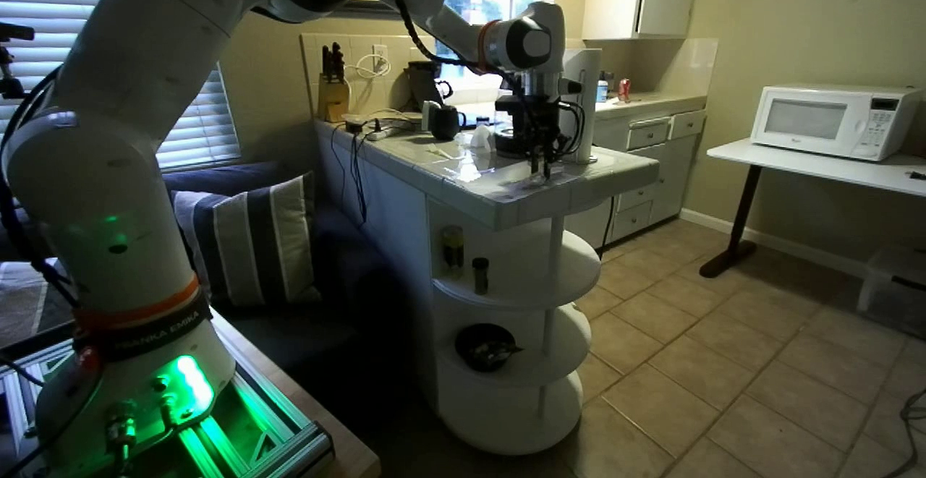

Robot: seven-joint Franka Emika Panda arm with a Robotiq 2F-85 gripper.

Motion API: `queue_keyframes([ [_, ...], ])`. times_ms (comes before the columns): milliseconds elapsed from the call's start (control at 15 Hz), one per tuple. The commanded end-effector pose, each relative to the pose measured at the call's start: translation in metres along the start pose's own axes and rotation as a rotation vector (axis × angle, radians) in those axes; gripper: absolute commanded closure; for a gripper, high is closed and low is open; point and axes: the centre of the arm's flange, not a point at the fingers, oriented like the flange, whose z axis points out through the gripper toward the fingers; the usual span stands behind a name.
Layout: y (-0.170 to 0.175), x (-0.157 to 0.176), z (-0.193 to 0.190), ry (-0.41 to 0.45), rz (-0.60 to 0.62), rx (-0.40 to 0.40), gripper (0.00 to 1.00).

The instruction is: Move the white thing to the left

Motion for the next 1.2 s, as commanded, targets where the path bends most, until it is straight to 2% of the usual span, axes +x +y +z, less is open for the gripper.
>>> queue_keyframes([
  [0,-0.002,0.012,-0.006,0.007,0.022,0.017,0.99],
  [200,-0.008,0.013,-0.021,0.032,0.044,0.022,0.98],
  [467,-0.034,0.007,-0.052,0.057,0.1,0.034,0.97],
  [733,-0.091,-0.005,-0.081,0.003,0.033,0.093,0.97],
  [1133,-0.187,-0.024,-0.099,-0.109,-0.114,0.104,0.97],
])
